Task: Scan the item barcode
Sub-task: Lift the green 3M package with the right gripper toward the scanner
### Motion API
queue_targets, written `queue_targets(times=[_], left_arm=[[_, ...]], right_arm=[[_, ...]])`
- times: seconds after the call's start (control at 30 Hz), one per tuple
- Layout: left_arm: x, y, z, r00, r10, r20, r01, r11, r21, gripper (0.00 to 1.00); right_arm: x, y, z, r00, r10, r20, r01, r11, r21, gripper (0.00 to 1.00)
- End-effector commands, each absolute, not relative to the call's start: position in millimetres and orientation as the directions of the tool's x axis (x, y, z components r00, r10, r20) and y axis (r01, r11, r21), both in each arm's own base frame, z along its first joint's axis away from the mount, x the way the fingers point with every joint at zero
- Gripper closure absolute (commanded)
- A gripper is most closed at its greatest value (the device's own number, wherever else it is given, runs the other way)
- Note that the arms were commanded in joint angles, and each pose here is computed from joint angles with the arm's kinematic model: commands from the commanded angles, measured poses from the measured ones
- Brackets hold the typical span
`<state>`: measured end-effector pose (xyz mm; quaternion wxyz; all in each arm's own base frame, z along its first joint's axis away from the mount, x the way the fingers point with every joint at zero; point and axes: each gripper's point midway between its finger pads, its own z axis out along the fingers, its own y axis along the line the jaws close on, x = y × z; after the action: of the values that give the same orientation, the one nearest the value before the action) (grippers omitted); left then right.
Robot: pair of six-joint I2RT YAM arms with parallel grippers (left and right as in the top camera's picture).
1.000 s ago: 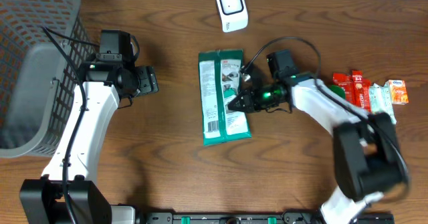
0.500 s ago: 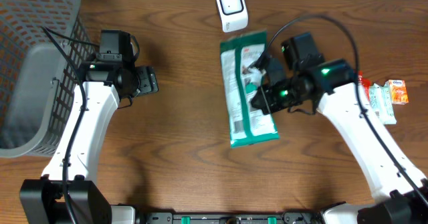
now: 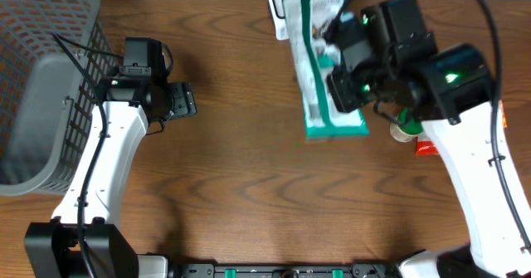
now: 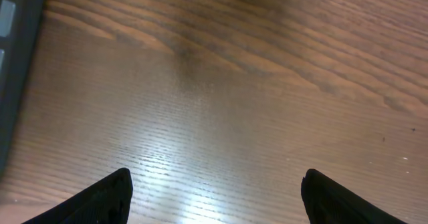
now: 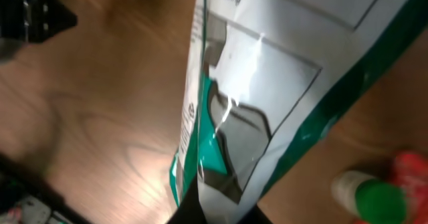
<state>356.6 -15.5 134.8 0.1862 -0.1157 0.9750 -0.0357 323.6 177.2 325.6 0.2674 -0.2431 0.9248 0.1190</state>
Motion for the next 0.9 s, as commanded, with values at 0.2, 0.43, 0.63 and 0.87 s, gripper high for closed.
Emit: queue_targets(times=[0.2,0.43,0.63,0.87], left_arm=[[356.6,-12.1,139.4,-0.898,-0.240,-0.368,-0.217,0.971,-0.104,0.18],[356.6,-12.1,139.4,-0.898,-0.240,-0.368,-0.217,0.971,-0.104,0.18],[356.6,-12.1,139.4,-0.898,-0.240,-0.368,-0.217,0.971,-0.104,0.18],[356.6,-12.1,139.4,-0.898,-0.240,-0.368,-0.217,0.971,-0.104,0.18]], right_arm=[[379.8,201.4,324.6,-0.630,-0.587,-0.510,-0.596,0.785,-0.167,0.99],[432.7,221.1,304.1,-0.482,-0.768,-0.422,-0.597,0.640,-0.484,0.99],[477.3,238.0,302.1,-0.367,-0.861,-0.351,-0.536,0.504,-0.677,0.99],[525.6,251.8,288.3,-0.303,-0.911,-0.279,-0.454,0.396,-0.798,0.99]])
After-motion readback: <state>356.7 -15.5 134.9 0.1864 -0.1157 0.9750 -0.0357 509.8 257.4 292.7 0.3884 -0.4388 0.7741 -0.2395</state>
